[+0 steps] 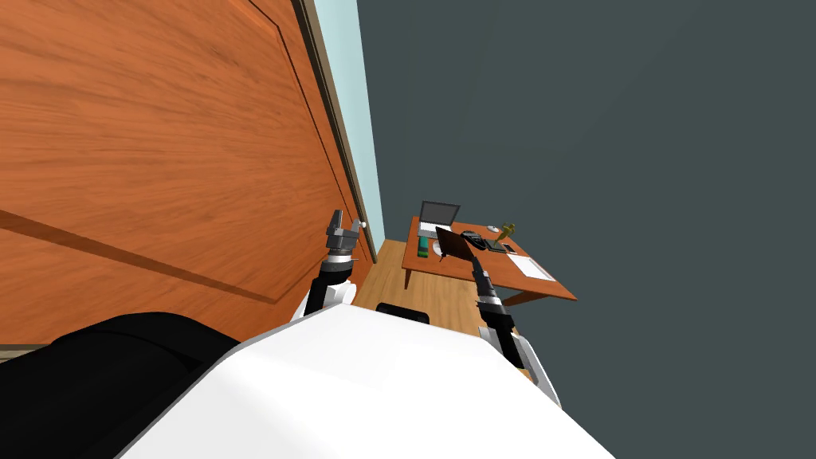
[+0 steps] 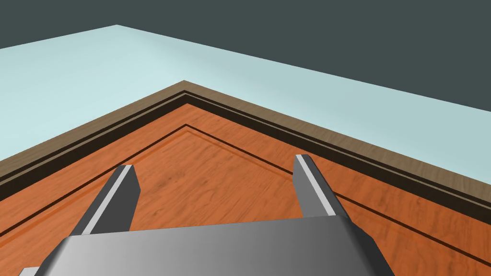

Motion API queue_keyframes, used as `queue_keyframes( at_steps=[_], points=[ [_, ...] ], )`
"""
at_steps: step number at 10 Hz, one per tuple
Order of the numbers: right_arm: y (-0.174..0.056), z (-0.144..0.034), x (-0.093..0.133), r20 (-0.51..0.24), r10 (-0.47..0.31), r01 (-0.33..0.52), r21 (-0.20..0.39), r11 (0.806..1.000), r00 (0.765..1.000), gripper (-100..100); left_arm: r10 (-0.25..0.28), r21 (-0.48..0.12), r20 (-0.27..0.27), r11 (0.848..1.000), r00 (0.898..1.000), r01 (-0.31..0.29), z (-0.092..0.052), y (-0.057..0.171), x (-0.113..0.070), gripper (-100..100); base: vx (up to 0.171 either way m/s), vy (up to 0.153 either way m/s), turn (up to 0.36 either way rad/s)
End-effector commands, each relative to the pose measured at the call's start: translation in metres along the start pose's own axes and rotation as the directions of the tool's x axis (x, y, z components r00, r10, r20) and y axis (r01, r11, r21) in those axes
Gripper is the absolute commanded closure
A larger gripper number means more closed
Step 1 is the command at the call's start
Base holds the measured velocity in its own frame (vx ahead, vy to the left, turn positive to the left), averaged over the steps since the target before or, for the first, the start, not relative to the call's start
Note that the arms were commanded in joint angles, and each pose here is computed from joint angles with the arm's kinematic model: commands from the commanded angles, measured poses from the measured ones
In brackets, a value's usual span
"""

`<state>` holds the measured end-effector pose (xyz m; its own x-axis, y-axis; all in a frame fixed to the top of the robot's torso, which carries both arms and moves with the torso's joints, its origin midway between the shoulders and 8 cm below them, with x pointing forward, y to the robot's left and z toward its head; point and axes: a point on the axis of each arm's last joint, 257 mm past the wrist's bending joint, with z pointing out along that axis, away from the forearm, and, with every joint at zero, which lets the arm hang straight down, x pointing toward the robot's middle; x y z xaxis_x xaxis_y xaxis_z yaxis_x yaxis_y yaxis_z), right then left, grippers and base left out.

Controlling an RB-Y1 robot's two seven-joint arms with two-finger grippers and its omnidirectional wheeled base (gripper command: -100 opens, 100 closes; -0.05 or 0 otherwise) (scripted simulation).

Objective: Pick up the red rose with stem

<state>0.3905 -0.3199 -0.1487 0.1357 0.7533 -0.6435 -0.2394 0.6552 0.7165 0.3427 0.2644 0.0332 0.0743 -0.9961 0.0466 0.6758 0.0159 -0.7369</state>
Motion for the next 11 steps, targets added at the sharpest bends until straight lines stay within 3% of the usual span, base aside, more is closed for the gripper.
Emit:
queue_keyframes(
  at_steps=[1, 3, 5, 6, 7, 8, 11],
  points=[
    [-0.019, -0.005, 0.003, -0.022, -0.034, 0.035, 0.038, 0.999, 0.999, -100, 0.0, 0.0, 0.0, 1.0, 1.0, 0.0, 0.0, 0.0, 0.0, 0, -0.087, -0.006, -0.026],
    [-0.061, -0.016, 0.013, -0.093, -0.132, 0.143, 0.123, 0.982, 0.987, -100, 0.0, 0.0, 0.0, 1.0, 1.0, 0.0, 0.0, 0.0, 0.0, 0, -0.089, -0.008, -0.044],
    [-0.098, -0.028, 0.019, -0.167, -0.224, 0.254, 0.185, 0.949, 0.96, -100, 0.0, 0.0, 0.0, 1.0, 1.0, 0.0, 0.0, 0.0, 0.0, 0, -0.127, -0.011, -0.034],
    [-0.103, -0.03, 0.021, -0.176, -0.226, 0.259, 0.194, 0.946, 0.958, -100, 0.0, 0.0, 0.0, 1.0, 1.0, 0.0, 0.0, 0.0, 0.0, 0, -0.093, 0.004, -0.014],
    [-0.122, -0.038, 0.025, -0.22, -0.271, 0.318, 0.218, 0.923, 0.937, -100, 0.0, 0.0, 0.0, 1.0, 1.0, 0.0, 0.0, 0.0, 0.0, 0, -0.058, -0.001, -0.002],
    [-0.123, -0.039, 0.025, -0.222, -0.27, 0.318, 0.22, 0.922, 0.937, -100, 0.0, 0.0, 0.0, 1.0, 1.0, 0.0, 0.0, 0.0, 0.0, 0, -0.034, -0.005, -0.003],
    [-0.179, -0.063, 0.034, -0.369, -0.395, 0.501, 0.257, 0.826, 0.841, -100, 0.0, 0.0, 0.0, 1.0, 1.0, 0.0, 0.0, 0.0, 0.0, 0, -0.049, 0.009, 0.025]
  ],
)
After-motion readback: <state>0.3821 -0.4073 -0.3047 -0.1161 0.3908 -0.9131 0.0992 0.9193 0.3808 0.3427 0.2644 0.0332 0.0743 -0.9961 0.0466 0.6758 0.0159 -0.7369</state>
